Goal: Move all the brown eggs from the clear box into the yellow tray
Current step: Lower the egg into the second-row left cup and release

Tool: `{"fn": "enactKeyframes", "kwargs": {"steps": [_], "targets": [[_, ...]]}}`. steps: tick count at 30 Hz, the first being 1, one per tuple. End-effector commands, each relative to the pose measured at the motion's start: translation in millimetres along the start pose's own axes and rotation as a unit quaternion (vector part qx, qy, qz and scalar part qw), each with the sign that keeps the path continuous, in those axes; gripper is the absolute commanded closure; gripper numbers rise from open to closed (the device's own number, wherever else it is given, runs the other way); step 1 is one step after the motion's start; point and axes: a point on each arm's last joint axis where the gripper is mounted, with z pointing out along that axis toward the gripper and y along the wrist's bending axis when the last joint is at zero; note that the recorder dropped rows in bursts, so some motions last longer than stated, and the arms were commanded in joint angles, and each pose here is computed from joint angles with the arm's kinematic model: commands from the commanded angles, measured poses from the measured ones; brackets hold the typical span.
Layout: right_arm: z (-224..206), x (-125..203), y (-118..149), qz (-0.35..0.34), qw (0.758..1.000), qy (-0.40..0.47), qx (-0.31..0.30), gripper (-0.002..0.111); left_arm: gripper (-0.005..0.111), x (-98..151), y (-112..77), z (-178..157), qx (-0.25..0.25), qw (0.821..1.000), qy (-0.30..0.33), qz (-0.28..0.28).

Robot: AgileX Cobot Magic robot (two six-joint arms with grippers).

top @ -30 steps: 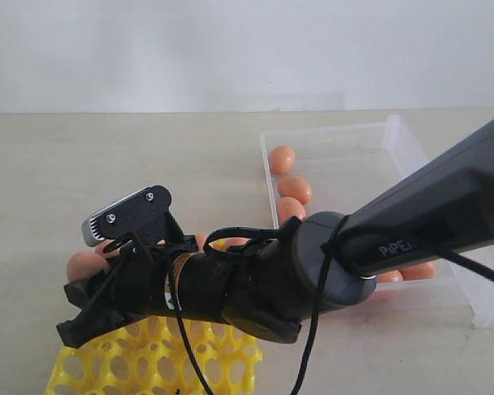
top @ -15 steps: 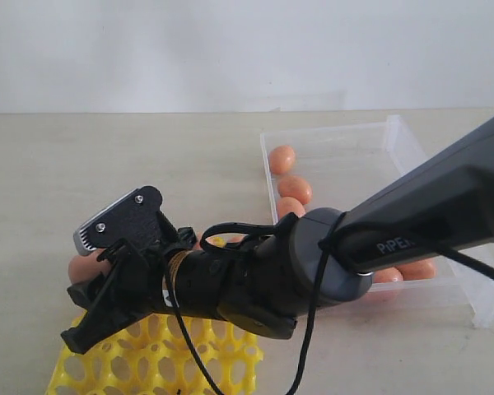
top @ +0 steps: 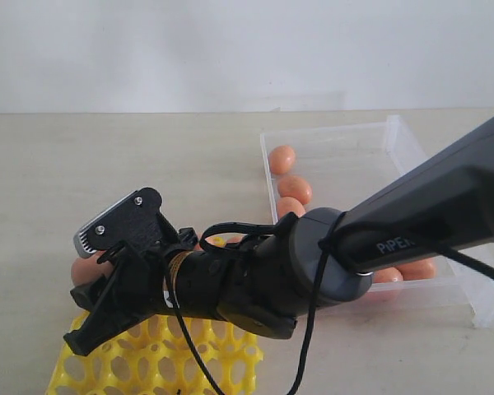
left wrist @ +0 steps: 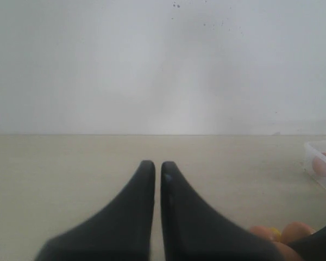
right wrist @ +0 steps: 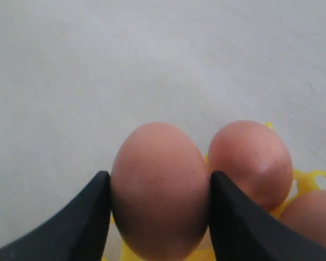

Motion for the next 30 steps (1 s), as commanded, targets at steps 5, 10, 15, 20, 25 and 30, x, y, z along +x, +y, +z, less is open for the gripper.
{"fn": "enactKeyframes", "kwargs": {"steps": [5,10,15,20,25,30], "targets": [[0.1,-2.9,0.0,-0.013,1.0,-0.005,-0.001,0.077,0.103,1.1,0.2,-0.1,-0.001,1.0,0.0,0.001],[0.1,-2.0,-0.3,-0.014,1.0,0.001,0.001,0.075,0.103,1.1,0.2,-0.1,-0.001,1.0,0.0,0.001],[0.1,-1.5,-0.5,-0.014,1.0,0.003,0.002,0.075,0.103,1.1,0.2,-0.1,-0.001,1.0,0.0,0.001],[0.1,-1.5,-0.5,-0.014,1.0,0.003,0.002,0.06,0.103,1.1,0.2,-0.1,-0.001,1.0,0.0,0.001],[0.1,-1.5,-0.5,-0.014,1.0,0.003,0.002,0.056,0.103,1.1,0.2,-0.1,-0.001,1.0,0.0,0.001],[0.1,-1.5,-0.5,-0.014,1.0,0.003,0.002,0.056,0.103,0.4,0.2,-0.1,-0.002,1.0,-0.003,0.001]]}}
